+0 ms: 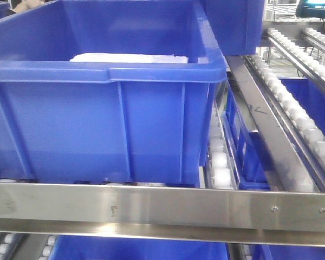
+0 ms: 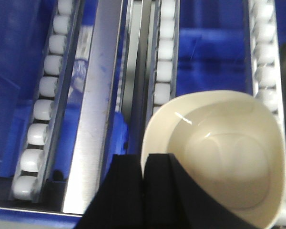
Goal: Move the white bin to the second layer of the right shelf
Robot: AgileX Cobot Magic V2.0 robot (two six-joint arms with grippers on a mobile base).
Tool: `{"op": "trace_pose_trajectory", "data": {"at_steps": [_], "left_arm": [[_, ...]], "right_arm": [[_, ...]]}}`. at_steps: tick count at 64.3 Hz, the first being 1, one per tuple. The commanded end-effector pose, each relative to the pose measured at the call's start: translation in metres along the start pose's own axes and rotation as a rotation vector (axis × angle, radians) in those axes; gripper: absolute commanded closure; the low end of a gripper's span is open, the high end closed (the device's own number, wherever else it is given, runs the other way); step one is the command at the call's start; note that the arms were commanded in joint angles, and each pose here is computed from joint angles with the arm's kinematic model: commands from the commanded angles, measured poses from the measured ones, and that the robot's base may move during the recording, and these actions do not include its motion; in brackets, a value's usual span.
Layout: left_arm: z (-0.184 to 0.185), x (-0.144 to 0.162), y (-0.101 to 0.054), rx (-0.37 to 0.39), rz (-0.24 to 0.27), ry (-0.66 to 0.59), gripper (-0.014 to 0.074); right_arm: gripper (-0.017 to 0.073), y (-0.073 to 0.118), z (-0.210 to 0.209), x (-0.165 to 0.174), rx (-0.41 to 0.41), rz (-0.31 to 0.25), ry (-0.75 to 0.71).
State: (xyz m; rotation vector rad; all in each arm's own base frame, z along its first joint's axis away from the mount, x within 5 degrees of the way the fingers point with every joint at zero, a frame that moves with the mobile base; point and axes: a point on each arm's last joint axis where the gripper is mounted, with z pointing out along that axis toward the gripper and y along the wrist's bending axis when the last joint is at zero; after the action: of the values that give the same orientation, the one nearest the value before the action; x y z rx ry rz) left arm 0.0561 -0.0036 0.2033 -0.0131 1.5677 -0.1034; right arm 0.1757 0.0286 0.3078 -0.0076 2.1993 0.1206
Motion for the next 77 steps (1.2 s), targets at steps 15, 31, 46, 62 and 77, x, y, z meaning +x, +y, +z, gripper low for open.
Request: {"op": "trace_pose_trajectory", "data": {"at_steps": [15,31,46,62,77], "left_arm": [[0.000,0.001,0.001,-0.001,-0.006,-0.073,0.0509],[0.000,0.001,0.001,-0.001,-0.006,-0.073,0.0509],[0.000,0.001,0.001,-0.001,-0.006,-0.073,0.0509],[0.000,0.001,0.001,-0.001,-0.006,-0.073,0.0509],[0.000,0.001,0.001,-0.001,-0.006,-0.073,0.0509]], "right_arm": [[0.0510,-0.017,-0.035,0.027,0.021,-0.067,-0.314],[0.0510,-0.020,-0.053,0.066,-0.022,0.053,-0.486],[0.0510,-0.021,-0.050,0.081,-0.029,0.069,-0.474],[0.0510,-0.021,-0.050,0.081,-0.026,0.066,-0.476],[0.0510,-0.024,-0.054,0.096,0.008,-0.028,-0.632]]}}
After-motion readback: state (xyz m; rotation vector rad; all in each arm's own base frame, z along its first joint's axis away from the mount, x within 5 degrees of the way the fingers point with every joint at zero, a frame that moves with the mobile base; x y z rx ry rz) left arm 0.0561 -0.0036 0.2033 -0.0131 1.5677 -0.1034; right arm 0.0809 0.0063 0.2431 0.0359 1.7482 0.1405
